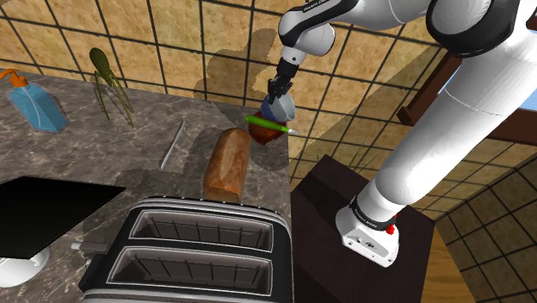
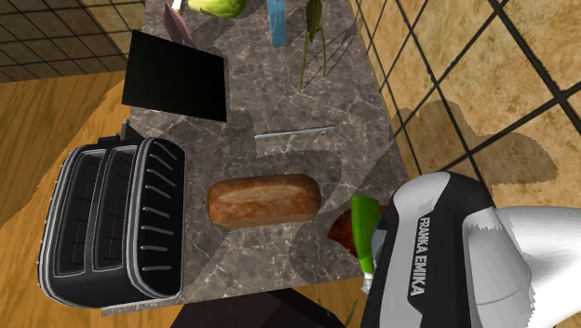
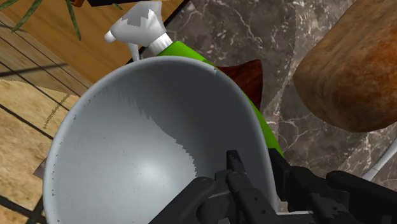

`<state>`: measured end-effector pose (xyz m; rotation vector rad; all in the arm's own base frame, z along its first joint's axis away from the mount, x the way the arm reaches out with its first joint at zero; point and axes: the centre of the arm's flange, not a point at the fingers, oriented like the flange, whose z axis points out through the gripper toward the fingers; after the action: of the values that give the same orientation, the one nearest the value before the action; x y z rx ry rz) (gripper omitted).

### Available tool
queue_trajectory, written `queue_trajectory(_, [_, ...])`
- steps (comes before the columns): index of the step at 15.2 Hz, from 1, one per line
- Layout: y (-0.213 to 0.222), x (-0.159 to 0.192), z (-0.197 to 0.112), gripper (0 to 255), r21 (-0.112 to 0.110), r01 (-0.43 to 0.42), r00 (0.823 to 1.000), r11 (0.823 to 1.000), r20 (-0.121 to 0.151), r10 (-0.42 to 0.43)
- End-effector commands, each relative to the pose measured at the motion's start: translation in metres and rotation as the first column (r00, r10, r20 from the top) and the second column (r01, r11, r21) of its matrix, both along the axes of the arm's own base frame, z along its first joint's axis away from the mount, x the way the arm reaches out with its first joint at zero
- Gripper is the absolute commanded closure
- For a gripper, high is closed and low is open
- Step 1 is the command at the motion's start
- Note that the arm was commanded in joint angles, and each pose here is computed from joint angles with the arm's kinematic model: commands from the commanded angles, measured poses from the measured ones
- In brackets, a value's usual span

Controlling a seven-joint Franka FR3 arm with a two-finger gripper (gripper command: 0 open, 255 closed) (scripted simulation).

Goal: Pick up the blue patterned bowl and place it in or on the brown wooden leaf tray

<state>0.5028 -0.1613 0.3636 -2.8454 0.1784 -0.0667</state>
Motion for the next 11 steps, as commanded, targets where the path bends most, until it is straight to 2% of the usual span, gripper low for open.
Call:
queue_trajectory(1, [0.0013,-0.0018,-0.0072,255,0.003,-0.002,1.000,1.000,-0.010,0.002])
queue_trajectory(7, [0.0013,-0.0018,-0.0072,255,0.003,-0.002,1.000,1.000,-0.010,0.002])
queue_trajectory(8, [0.0013,-0.0012,-0.0076,0,0.003,-0.002,1.000,1.000,-0.010,0.002])
queue_trajectory(11, [0.0027,-0.0008,-0.0077,0,0.003,-0.002,1.000,1.000,-0.010,0.002])
